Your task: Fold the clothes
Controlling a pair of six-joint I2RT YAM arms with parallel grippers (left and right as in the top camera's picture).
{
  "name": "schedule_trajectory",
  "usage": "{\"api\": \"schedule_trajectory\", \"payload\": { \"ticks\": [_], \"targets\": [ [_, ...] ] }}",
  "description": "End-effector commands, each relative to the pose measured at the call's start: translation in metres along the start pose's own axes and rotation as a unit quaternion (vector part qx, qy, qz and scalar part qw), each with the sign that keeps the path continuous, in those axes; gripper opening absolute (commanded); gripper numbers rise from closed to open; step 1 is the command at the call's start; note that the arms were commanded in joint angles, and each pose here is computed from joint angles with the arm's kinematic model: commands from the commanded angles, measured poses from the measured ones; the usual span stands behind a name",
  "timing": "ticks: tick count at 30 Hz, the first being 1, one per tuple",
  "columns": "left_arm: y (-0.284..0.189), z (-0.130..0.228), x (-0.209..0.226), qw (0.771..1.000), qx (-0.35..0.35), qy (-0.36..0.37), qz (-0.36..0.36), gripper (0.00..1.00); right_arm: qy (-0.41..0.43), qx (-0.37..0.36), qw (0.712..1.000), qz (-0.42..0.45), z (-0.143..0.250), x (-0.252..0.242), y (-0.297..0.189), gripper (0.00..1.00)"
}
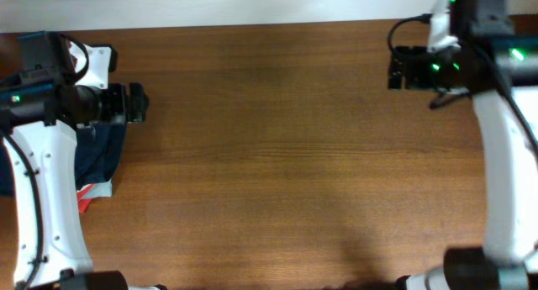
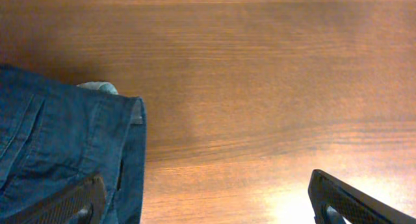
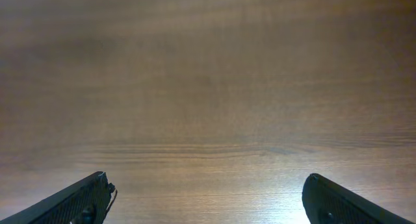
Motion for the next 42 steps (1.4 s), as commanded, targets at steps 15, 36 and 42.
{"api": "schedule_trajectory", "payload": {
  "ticks": [15, 36, 42],
  "targets": [
    [-0.066, 0.138, -0.022, 0.985, -0.166, 0.049, 0.021, 0.99, 0.022, -0.131, 0.991, 0.028, 0.170, 0.021, -0.027, 0.99],
    [-0.055, 0.180, -0.015, 0.988, -0.149, 0.046, 0.019, 0.99, 0.022, -0.097, 0.995, 0.024, 0.200, 0.026, -0.022, 0.99],
    [-0.055, 0.180, -0.015, 0.988, -0.149, 0.046, 0.019, 0.99, 0.020, -0.089, 0.996, 0.026, 0.205, 0.026, -0.023, 0.99]
  ]
}}
Point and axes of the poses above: each gripper's point midway between its finger pads, its own y axis out along the fingers, its own x axis along the line the jaws close on, z = x × y, the point moved 9 cm from there along -y, back along the fingers, and after that the axes turned 14 degrees about -y, right-handed, at the moved point
